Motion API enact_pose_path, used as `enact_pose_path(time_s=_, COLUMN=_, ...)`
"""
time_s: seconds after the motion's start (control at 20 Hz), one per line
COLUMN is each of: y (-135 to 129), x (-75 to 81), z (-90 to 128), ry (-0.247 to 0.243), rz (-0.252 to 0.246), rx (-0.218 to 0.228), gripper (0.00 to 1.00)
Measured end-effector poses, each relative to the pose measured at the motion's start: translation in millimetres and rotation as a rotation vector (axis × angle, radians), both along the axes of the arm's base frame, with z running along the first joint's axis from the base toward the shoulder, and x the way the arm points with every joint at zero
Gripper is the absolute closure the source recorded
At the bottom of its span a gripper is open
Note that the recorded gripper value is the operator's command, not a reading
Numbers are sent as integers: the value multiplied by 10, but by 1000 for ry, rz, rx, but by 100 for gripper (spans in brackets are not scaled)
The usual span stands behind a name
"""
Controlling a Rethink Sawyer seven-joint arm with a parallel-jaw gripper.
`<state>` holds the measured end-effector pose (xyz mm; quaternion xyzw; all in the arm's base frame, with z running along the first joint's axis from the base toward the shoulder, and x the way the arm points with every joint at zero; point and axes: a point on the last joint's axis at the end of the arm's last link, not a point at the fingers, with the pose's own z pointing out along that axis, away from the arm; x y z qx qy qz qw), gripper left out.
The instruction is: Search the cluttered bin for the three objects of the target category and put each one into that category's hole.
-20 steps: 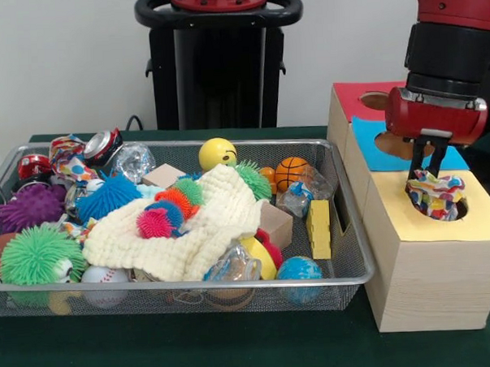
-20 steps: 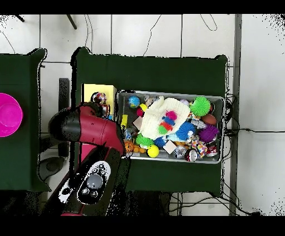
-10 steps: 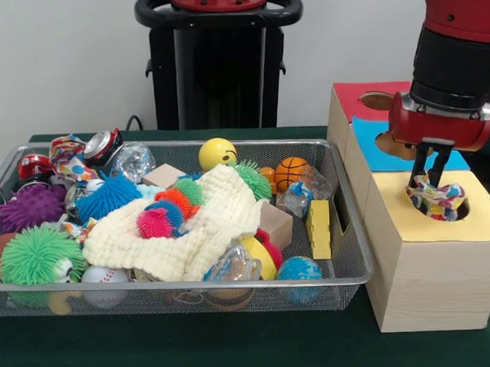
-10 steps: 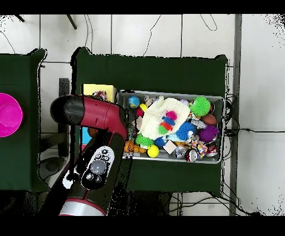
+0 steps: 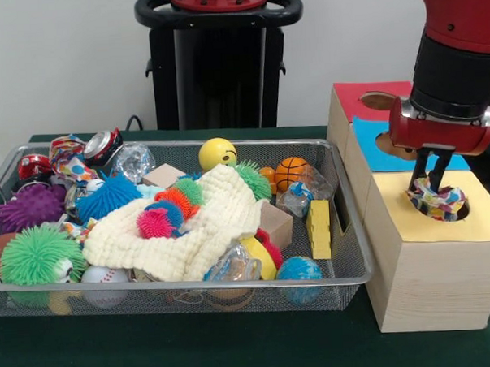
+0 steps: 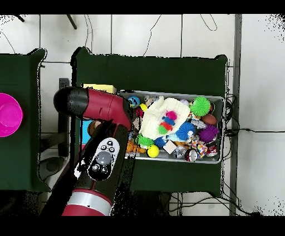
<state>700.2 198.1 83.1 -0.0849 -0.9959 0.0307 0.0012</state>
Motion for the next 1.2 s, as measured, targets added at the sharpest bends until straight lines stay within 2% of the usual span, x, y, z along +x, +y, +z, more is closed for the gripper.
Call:
enact_pose_path(time_s=0.25, y=-3, x=30, z=-24, ry=9, rz=-8, rx=25, gripper=100)
enact_pose_path(time_s=0.4, y=34, x=55, z=-43, ry=11, rz=-15, rx=55, gripper=100)
enact_pose_path(time_s=0.45, y=112, x=52, z=-118, ry=23, rz=-18, rx=88, gripper=100)
enact_pose_path(time_s=0.7, y=227, x=46, z=-305, ry=30, rz=-22, rx=141, gripper=100)
enact_pose_path(time_s=0.9, y=201, x=57, z=-418, ry=11, rz=-33, rx=150, gripper=100)
enact_pose_path(time_s=1.2, y=217, x=18, z=-493, ry=3, rz=-29, rx=139, gripper=100)
